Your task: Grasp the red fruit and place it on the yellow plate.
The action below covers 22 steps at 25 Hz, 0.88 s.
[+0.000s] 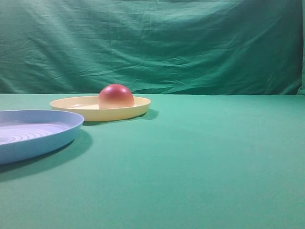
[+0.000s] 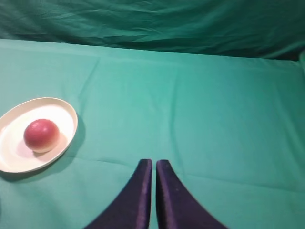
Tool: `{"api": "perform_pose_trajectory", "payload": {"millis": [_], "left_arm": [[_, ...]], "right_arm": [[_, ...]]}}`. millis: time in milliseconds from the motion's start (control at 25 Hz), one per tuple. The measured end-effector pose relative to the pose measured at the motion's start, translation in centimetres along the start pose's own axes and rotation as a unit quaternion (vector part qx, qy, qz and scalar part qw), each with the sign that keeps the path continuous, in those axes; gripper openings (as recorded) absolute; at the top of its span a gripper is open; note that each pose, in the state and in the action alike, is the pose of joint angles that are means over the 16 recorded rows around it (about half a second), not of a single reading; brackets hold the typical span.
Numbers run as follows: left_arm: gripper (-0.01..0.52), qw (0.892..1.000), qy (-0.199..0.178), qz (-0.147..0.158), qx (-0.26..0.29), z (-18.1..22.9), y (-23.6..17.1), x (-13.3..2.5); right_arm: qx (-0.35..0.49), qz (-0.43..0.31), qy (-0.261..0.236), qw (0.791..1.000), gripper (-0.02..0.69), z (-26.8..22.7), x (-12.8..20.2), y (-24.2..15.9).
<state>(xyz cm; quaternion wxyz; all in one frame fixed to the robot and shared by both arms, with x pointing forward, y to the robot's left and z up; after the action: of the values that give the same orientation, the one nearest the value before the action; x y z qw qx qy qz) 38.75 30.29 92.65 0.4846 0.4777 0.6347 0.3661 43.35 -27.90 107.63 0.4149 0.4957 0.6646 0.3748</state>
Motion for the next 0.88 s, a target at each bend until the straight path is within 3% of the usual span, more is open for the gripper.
{"api": "perform_pose_trajectory", "payload": {"millis": [440,880], "left_arm": [[0.0,1.0,0.0,0.0,0.0,0.0,0.0,0.0],[0.0,1.0,0.0,0.0,0.0,0.0,0.0,0.0]], "right_arm": [[-0.071,-0.002,-0.081,0.994,0.0,-2.2,-1.0,-7.2],[-0.041,0.018,-0.088,0.995,0.0,0.3,0.2,-14.5]]}}
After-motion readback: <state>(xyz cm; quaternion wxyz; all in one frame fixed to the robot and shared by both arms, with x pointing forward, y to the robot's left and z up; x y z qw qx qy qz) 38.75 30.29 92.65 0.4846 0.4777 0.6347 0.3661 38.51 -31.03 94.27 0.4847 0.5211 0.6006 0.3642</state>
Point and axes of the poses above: a point on each arm's last joint axis where the gripper is mounted, z pointing out along that axis toward the gripper, x along the wrist's bending axis when the last joint is at zero, y = z × x, the point moved 10 cm from there along z, pointing out along that axis toward the gripper, and after that the axes turned 8 degrees about -z, right-handed, at the moved point
